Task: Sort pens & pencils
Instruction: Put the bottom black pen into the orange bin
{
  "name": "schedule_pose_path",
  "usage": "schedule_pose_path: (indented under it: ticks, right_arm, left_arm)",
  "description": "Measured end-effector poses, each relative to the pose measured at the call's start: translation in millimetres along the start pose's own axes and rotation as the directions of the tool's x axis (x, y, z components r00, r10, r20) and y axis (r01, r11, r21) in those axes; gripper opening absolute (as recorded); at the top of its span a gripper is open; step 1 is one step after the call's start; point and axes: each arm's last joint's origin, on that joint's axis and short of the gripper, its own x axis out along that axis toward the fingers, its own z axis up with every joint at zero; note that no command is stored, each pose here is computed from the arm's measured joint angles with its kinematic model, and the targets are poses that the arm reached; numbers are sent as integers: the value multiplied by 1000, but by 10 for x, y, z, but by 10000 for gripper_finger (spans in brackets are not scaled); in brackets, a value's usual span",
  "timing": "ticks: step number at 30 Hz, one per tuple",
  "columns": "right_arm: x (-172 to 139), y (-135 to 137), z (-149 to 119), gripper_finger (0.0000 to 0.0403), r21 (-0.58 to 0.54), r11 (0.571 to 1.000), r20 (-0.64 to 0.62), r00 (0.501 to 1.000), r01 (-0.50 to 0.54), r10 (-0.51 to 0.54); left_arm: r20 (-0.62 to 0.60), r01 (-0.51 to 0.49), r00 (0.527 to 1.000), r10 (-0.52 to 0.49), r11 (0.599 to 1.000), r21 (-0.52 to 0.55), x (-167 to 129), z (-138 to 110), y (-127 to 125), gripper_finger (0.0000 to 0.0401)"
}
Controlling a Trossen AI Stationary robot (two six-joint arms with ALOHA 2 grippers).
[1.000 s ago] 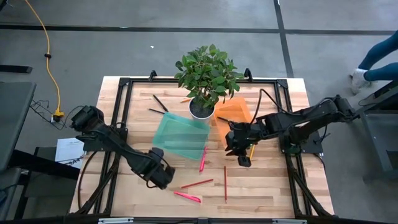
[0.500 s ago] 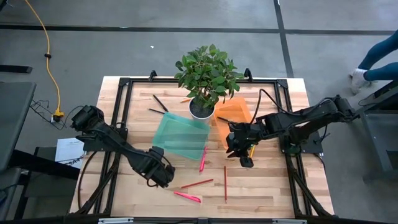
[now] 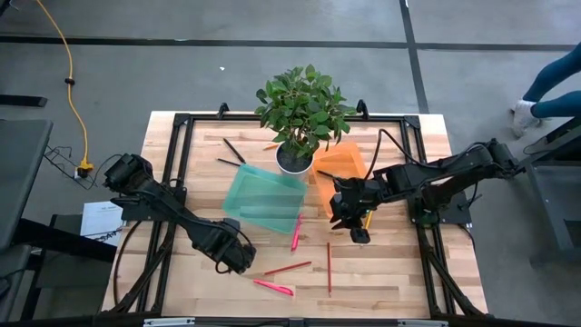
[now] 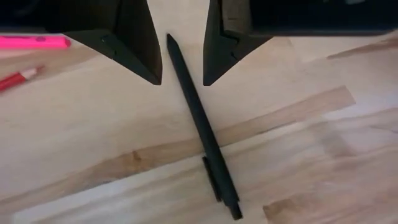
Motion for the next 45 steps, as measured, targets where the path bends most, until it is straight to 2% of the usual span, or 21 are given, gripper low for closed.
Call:
schedule_pose_path:
  ticks: [8,20,41,45]
  right_arm:
    - [1,0,-1,84,0,1000,0,1000,0,0]
    - [1,0,-2,84,-6,1000,-2,1000,-2,2]
    - [-6,-35,-4,84,-22,1000,-6,1000,0,0]
    - [-6,-34,-4,84,-25,1000,-7,1000,-4,3]
  left_arm:
    - [-43,67,997,-67,998,-15,184,12,8,106]
    - [-60,42,997,-43,999,-29,285,57,70,106]
    - [-56,30,998,-32,999,-29,294,61,87,106]
    - [-78,53,995,-56,998,-32,375,63,108,106]
